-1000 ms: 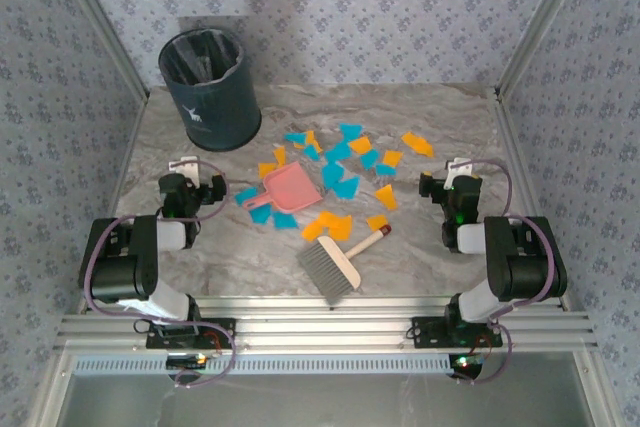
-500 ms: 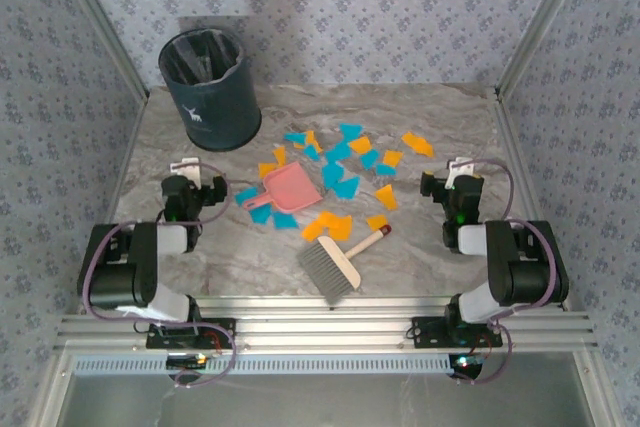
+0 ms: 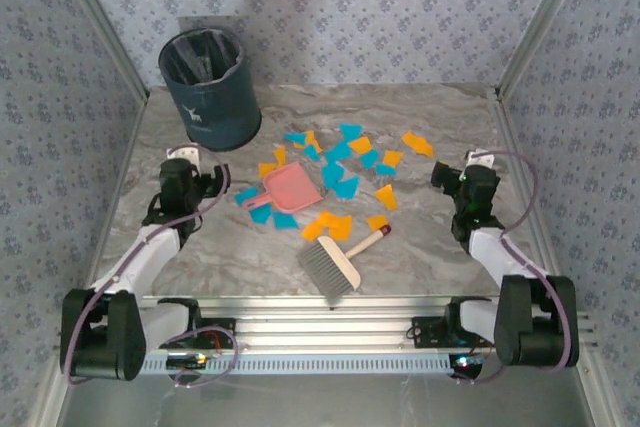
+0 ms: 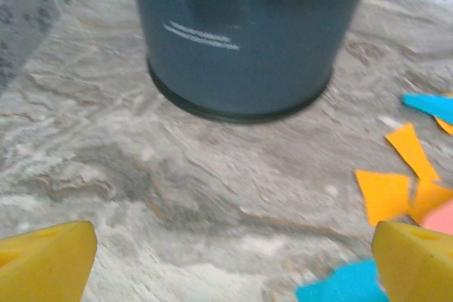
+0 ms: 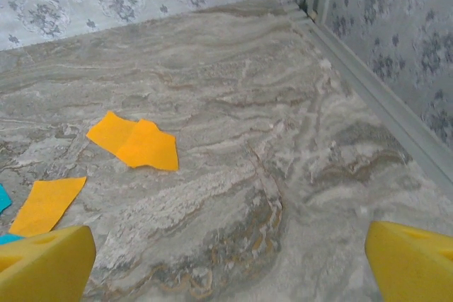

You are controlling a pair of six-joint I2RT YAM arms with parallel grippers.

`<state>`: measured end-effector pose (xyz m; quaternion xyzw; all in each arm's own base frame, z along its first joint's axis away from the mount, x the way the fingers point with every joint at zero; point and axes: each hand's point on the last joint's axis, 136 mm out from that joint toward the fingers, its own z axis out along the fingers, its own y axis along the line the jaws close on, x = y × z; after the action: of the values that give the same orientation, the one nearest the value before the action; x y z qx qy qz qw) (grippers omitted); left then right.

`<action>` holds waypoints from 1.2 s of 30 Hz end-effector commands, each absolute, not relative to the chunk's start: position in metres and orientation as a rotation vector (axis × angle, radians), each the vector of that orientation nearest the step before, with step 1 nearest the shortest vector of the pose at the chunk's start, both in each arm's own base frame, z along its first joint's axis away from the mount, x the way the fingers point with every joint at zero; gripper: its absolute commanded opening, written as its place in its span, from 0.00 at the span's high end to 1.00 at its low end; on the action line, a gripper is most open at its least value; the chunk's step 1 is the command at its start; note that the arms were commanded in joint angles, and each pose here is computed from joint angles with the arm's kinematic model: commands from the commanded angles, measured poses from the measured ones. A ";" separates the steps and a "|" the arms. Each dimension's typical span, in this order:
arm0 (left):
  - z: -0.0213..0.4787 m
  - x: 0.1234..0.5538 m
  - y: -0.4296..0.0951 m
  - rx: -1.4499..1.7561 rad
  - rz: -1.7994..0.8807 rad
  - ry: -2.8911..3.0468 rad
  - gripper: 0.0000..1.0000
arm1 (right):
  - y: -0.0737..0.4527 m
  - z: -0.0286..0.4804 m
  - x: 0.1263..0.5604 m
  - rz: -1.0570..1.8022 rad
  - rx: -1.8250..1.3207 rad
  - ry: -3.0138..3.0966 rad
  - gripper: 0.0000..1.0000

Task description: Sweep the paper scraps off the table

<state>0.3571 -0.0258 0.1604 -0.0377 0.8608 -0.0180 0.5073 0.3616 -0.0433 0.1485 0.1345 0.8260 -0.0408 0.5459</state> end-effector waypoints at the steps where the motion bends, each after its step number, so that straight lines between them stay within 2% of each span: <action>1: 0.142 0.327 -0.056 -0.031 -0.115 2.272 0.00 | -0.037 0.133 0.341 -0.022 0.403 2.116 0.00; 13: 0.139 0.279 -0.199 0.426 -0.291 2.471 0.01 | -0.003 0.126 0.302 0.200 0.404 2.261 0.00; 20: 0.126 0.253 -0.277 0.813 -0.241 2.502 0.11 | 0.010 0.119 0.289 0.280 0.397 2.296 0.00; 27: 0.109 0.238 -0.320 1.047 -0.138 2.535 0.23 | 0.010 0.117 0.284 0.277 0.396 2.310 0.00; 36: 0.090 0.210 -0.370 1.231 -0.270 2.546 0.38 | 0.007 0.115 0.281 0.256 0.407 2.315 0.00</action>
<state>0.2223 -0.3585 0.0893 0.4076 0.8936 -0.0776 0.1711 0.2882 0.0058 0.1205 0.1533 0.9017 0.0985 0.3922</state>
